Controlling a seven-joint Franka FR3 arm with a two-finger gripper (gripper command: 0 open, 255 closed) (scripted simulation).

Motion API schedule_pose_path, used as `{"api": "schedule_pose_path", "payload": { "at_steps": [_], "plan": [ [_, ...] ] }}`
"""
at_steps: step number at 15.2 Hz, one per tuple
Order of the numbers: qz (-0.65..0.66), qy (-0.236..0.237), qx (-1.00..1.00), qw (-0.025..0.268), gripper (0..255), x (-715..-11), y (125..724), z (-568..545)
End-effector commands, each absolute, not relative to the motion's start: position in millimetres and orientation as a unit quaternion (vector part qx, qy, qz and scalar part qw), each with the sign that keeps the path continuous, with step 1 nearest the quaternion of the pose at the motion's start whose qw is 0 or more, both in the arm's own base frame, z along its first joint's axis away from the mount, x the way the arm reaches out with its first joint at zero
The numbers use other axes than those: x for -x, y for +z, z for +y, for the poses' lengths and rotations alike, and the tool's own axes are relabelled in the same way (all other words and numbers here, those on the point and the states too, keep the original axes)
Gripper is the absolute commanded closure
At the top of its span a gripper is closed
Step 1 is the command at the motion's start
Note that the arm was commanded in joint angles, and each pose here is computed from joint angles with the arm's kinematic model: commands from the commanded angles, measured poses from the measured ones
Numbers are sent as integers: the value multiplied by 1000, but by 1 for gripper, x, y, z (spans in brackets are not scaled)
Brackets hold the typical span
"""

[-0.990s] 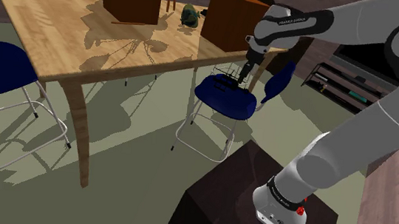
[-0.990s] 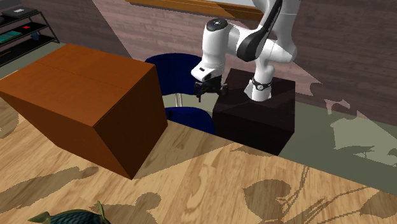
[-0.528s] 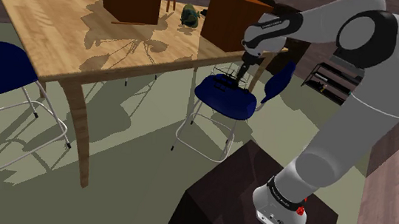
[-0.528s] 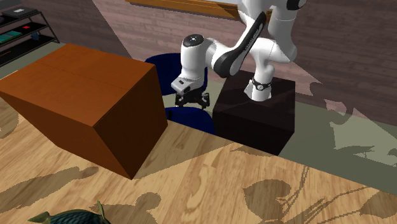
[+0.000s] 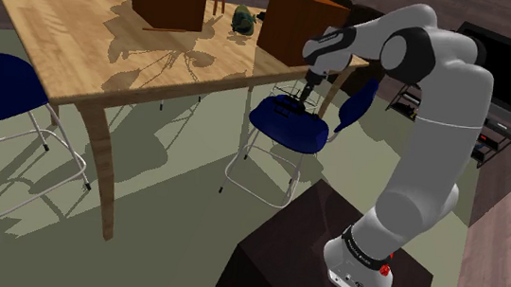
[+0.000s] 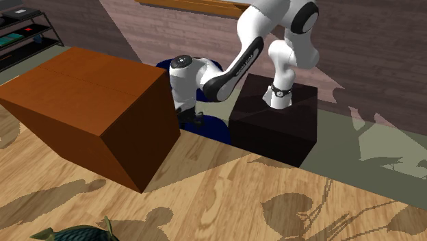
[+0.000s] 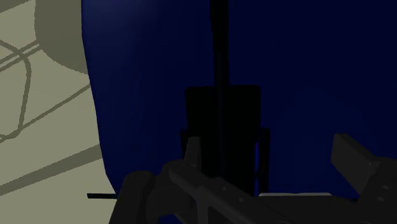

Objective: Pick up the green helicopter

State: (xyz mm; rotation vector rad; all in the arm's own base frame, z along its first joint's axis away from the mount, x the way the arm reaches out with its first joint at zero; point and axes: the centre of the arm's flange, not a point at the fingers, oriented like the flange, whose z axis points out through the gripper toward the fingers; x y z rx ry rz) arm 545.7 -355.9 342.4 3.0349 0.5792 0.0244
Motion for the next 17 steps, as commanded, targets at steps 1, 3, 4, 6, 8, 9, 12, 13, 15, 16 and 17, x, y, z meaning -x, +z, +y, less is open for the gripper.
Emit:
{"api": "schedule_pose_path", "payload": {
  "at_steps": [1, 3, 4, 6, 8, 9, 12, 13, 15, 16, 17],
  "plan": [
    [193, 8, -981, 28, 0, -561, 329, -374],
    [195, 8, -980, 29, 0, -564, 320, -379],
    [195, 8, -980, 29, 0, -564, 315, -379],
    [195, 8, -980, 29, 0, -564, 304, -379],
    [195, 8, -980, 29, 0, -564, 294, -379],
    [195, 8, -980, 29, 0, -564, 289, -379],
    [195, 8, -980, 29, 255, -565, 284, -380],
    [195, 8, -980, 29, 255, -564, 284, -381],
    [195, 8, -980, 29, 255, -564, 284, -382],
    [195, 8, -980, 29, 255, -564, 282, -382],
    [195, 8, -980, 29, 255, -562, 284, -384]
  ]
}}
